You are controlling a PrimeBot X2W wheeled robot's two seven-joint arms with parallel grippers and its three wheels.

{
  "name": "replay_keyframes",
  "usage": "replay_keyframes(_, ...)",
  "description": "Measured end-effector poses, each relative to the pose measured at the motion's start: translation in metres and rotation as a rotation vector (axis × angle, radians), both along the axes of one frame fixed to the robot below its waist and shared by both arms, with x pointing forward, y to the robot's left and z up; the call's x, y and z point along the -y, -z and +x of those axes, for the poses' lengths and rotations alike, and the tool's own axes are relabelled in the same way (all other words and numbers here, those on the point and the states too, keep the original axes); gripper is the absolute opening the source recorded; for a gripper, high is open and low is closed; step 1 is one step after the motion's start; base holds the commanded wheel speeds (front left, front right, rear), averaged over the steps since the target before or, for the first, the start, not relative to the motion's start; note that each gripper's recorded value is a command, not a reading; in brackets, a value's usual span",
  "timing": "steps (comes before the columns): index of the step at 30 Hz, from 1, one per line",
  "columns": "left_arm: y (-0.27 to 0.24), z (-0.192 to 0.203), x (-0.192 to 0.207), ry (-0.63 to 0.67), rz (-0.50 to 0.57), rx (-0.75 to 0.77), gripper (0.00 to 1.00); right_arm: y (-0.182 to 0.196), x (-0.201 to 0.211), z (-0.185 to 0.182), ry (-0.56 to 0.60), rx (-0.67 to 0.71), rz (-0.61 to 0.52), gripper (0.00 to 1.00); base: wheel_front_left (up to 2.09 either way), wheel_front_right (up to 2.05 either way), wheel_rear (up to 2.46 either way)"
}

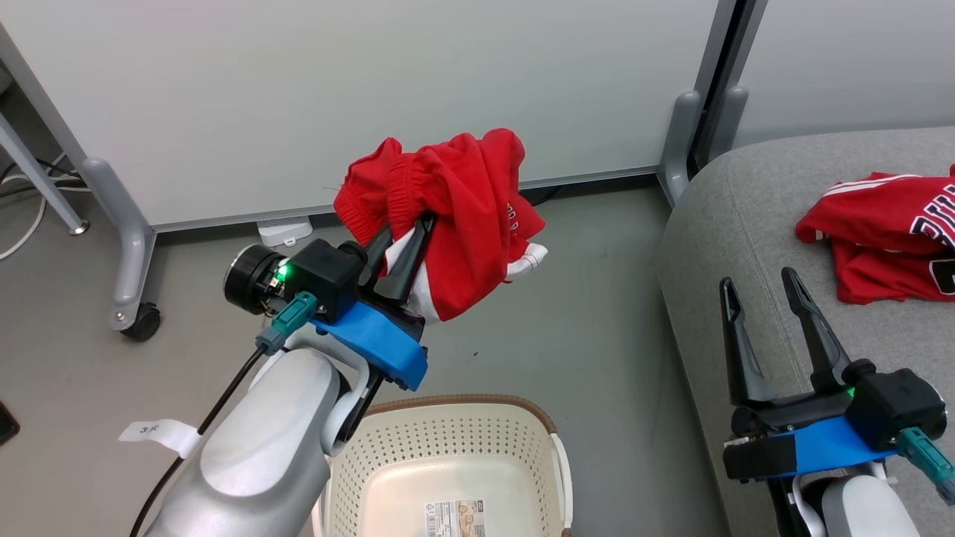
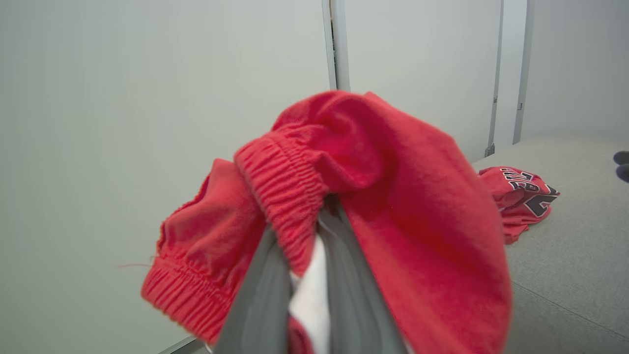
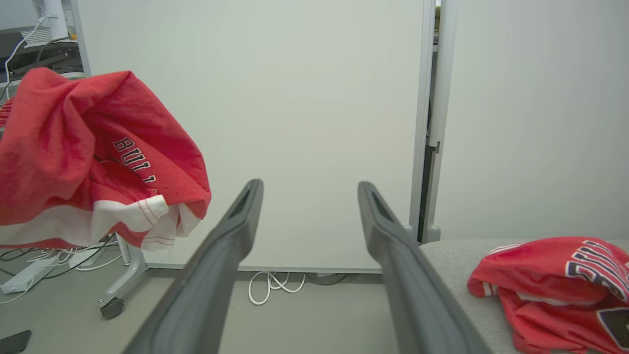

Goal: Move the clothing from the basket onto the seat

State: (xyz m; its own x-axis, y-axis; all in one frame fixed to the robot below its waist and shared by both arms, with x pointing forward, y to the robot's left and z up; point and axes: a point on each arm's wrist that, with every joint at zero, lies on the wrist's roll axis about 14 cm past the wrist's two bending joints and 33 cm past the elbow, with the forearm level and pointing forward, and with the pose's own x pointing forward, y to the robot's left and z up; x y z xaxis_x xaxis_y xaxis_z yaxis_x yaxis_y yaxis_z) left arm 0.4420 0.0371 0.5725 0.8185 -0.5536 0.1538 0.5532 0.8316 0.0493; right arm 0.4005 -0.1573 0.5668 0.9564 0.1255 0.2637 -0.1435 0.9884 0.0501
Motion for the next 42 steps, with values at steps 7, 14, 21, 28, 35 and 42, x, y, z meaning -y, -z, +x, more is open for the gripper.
replay_keyframes(7, 0.003, 0.0, 0.001, 0.004, 0.001, -0.005, 0.0, -0.01, -0.021, 0.002, -0.061, 0.03, 0.001, 1.0, 0.0, 0.0, 0.0)
replay_keyframes(14, 0.005, 0.001, 0.002, 0.005, 0.006, -0.01, 0.0, -0.036, -0.088, -0.001, -0.268, 0.106, 0.016, 1.0, 0.0, 0.0, 0.0)
replay_keyframes(21, 0.004, 0.004, 0.005, 0.011, 0.002, -0.003, 0.0, -0.039, -0.14, -0.004, -0.433, 0.109, 0.015, 1.0, 0.0, 0.0, 0.0)
replay_keyframes(28, 0.006, 0.007, 0.007, 0.015, 0.01, -0.003, 0.0, -0.019, -0.161, 0.015, -0.49, 0.045, -0.029, 1.0, 0.0, 0.0, 0.0)
replay_keyframes(35, 0.007, 0.008, 0.01, 0.022, 0.01, -0.002, 0.0, -0.004, -0.171, 0.032, -0.518, -0.016, -0.03, 1.0, 0.0, 0.0, 0.0)
replay_keyframes(42, 0.008, 0.009, 0.016, 0.037, 0.008, -0.003, 0.0, 0.004, -0.178, 0.046, -0.534, -0.058, -0.011, 1.0, 0.0, 0.0, 0.0)
